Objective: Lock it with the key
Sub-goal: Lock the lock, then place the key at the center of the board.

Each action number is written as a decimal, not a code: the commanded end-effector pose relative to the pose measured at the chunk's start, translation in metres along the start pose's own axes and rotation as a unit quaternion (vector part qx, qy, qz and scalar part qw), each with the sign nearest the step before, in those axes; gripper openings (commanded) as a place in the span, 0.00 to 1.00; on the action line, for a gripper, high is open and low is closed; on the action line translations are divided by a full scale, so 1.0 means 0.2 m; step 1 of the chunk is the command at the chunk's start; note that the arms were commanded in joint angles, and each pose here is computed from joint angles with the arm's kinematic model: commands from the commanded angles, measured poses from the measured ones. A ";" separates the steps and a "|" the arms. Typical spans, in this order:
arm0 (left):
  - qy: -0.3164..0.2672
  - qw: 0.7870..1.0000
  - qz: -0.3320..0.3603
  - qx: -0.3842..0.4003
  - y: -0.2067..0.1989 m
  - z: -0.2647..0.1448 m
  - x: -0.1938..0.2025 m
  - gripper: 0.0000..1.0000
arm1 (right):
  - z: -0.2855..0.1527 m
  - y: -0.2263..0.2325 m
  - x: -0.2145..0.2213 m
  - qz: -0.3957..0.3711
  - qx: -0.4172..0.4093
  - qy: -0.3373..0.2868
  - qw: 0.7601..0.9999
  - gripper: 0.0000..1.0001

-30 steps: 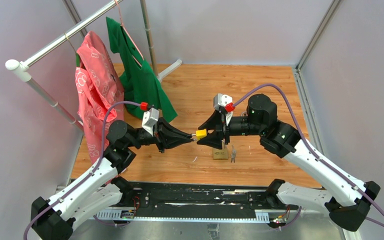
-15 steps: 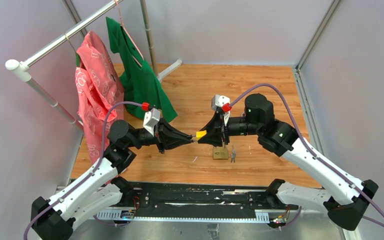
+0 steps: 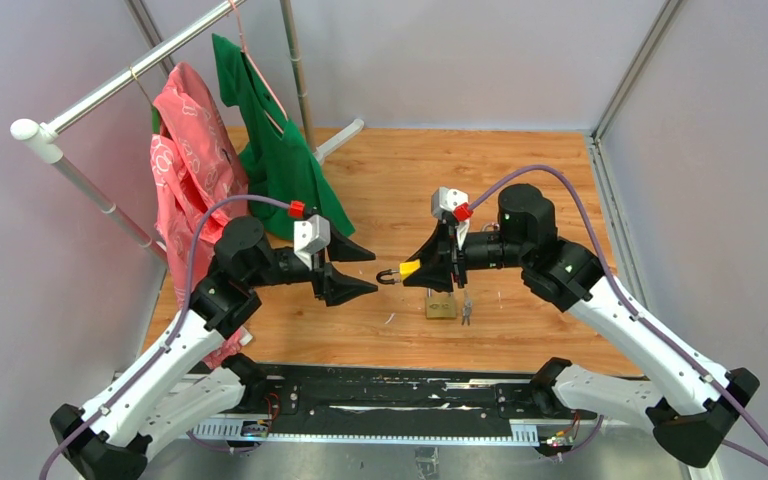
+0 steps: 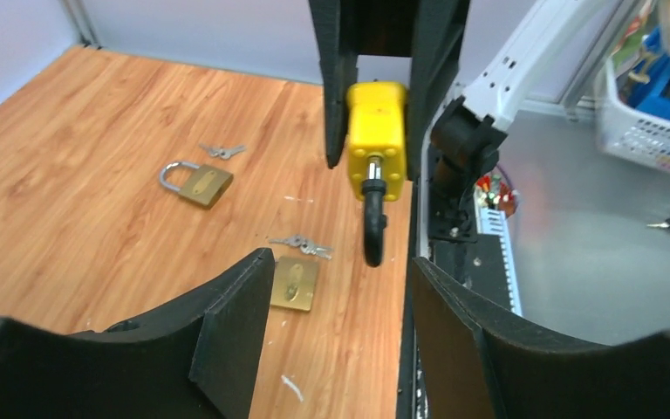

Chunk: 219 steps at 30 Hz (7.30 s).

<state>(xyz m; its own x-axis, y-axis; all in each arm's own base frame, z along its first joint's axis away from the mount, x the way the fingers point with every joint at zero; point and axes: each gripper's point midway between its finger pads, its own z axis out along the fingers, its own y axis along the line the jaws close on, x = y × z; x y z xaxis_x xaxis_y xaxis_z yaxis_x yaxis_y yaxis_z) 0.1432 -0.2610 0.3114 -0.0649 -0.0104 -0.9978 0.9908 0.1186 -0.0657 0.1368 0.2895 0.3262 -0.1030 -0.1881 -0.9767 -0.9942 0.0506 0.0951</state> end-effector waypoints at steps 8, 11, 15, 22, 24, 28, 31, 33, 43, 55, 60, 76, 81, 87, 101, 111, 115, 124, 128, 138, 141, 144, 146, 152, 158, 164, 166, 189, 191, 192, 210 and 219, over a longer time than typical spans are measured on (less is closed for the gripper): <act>0.037 0.999 -0.038 -0.004 0.03 0.02 0.05 0.55 | 0.01 0.02 -0.06 -0.024 -0.023 -0.023 0.999 0.00; 0.018 0.999 -0.038 0.014 0.00 0.04 0.00 0.53 | 0.03 0.01 -0.04 -0.019 -0.024 -0.018 0.999 0.00; 0.017 0.998 -0.039 0.042 -0.06 0.05 -0.01 0.53 | 0.03 0.00 -0.04 -0.020 -0.018 -0.017 0.999 0.00; 0.013 0.998 -0.041 0.050 -0.08 0.07 -0.02 0.44 | 0.03 -0.01 -0.05 -0.019 -0.018 -0.020 0.999 0.00; 0.012 0.998 -0.048 0.050 -0.08 0.08 -0.01 0.27 | 0.04 -0.01 -0.05 -0.019 -0.021 -0.022 0.999 0.00; -0.006 0.997 -0.048 0.055 -0.09 0.09 -0.04 0.00 | 0.04 -0.01 -0.03 -0.016 -0.021 -0.019 0.999 0.00; -0.021 0.998 -0.040 0.050 -0.09 0.09 -0.07 0.00 | 0.03 0.00 -0.03 -0.017 -0.020 -0.020 0.999 0.02; -0.029 0.998 -0.030 0.051 -0.10 0.08 -0.09 0.00 | 0.01 0.01 -0.02 -0.018 -0.027 -0.018 0.999 0.40; -0.034 0.998 -0.015 0.055 -0.11 0.07 -0.10 0.00 | -0.04 -0.02 0.05 0.008 -0.018 -0.024 1.000 0.74; -0.030 0.998 -0.018 0.055 -0.10 0.08 -0.08 0.00 | -0.03 0.03 -0.05 0.010 -0.041 -0.050 0.998 0.57; -0.030 0.998 -0.014 0.057 -0.10 0.08 -0.09 0.00 | -0.01 0.02 -0.02 0.025 -0.042 -0.041 0.998 0.11; -0.091 0.993 -0.030 0.073 -0.15 0.14 -0.21 0.00 | 0.14 -0.04 -0.03 -0.005 -0.034 -0.118 0.992 0.00; -0.135 0.989 0.002 0.057 -0.12 0.14 -0.29 0.00 | 0.19 -0.13 0.08 0.033 0.002 -0.135 0.990 0.00; -0.097 0.993 -0.034 0.063 -0.10 0.19 -0.10 0.00 | 0.26 -0.15 0.02 0.042 0.011 -0.162 0.986 0.00; -0.058 0.991 -0.068 0.099 -0.20 0.28 0.04 0.00 | 0.27 -0.11 -0.14 0.015 -0.004 -0.174 0.985 0.00; -0.052 0.998 -0.015 0.020 -0.01 0.10 -0.01 0.00 | -0.07 0.01 0.03 -0.027 -0.006 -0.029 0.999 0.78; -0.046 0.999 -0.014 0.017 -0.01 0.09 0.01 0.00 | -0.16 0.14 0.01 -0.043 -0.038 -0.008 0.998 0.79; -0.050 0.999 -0.011 0.019 -0.02 0.08 -0.02 0.00 | -0.14 0.03 0.14 0.010 0.013 0.049 0.999 0.34; -0.050 0.998 -0.012 0.022 -0.03 0.08 -0.02 0.00 | -0.11 -0.01 0.13 0.003 0.015 0.041 0.999 0.42; -0.051 0.998 -0.016 0.027 -0.04 0.08 -0.02 0.00 | -0.07 -0.09 0.21 0.002 0.029 0.068 0.997 0.35; -0.050 0.998 -0.017 0.028 -0.04 0.08 -0.02 0.00 | -0.07 -0.10 0.21 0.002 0.026 0.069 0.997 0.35; -0.051 0.998 -0.017 0.030 -0.04 0.08 -0.03 0.00 | -0.05 -0.10 0.22 0.003 0.017 0.068 0.998 0.32; -0.052 0.998 -0.016 0.028 -0.04 0.08 -0.04 0.00 | -0.04 -0.10 0.23 0.008 0.011 0.071 0.997 0.30; -0.057 0.998 -0.016 0.029 -0.05 0.07 -0.06 0.00 | -0.05 -0.09 0.29 0.000 0.006 0.087 0.996 0.00; 0.025 0.999 0.011 -0.024 0.10 -0.02 0.14 0.00 | -0.29 -0.27 0.44 0.008 0.139 0.132 0.981 0.00; 0.151 0.981 0.084 -0.092 0.30 -0.25 0.39 0.00 | -0.53 -0.41 0.55 0.059 0.261 0.124 0.956 0.00; 0.157 0.980 0.091 -0.087 0.28 -0.26 0.41 0.00 | -0.51 -0.47 0.58 0.097 0.279 0.110 0.949 0.00; 0.107 0.988 0.034 -0.105 0.25 -0.23 0.39 0.00 | 0.38 -0.73 1.21 0.533 0.247 -0.003 0.809 0.00; 0.107 0.988 0.034 -0.105 0.25 -0.23 0.39 0.00 | 0.39 -0.78 1.23 0.530 0.256 -0.002 0.809 0.00; 0.107 0.988 0.035 -0.105 0.25 -0.23 0.38 0.00 | 0.39 -0.81 1.26 0.527 0.268 0.002 0.806 0.00; 0.108 0.988 0.039 -0.107 0.25 -0.24 0.37 0.00 | 0.26 -1.04 1.47 0.515 0.371 0.063 0.770 0.42; 0.132 0.984 0.085 -0.082 0.22 -0.26 0.39 0.00 | 0.11 -1.02 0.94 0.325 0.338 0.069 0.881 0.69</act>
<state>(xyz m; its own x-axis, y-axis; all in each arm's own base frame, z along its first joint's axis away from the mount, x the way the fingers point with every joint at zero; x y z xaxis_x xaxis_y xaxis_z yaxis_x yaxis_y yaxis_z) 0.1787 -0.2063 0.2162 -0.0690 0.2604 -0.9630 0.9517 0.3066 0.0147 0.3193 0.2723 0.0583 -0.8294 0.1733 -0.5310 -0.2248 0.7666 0.6015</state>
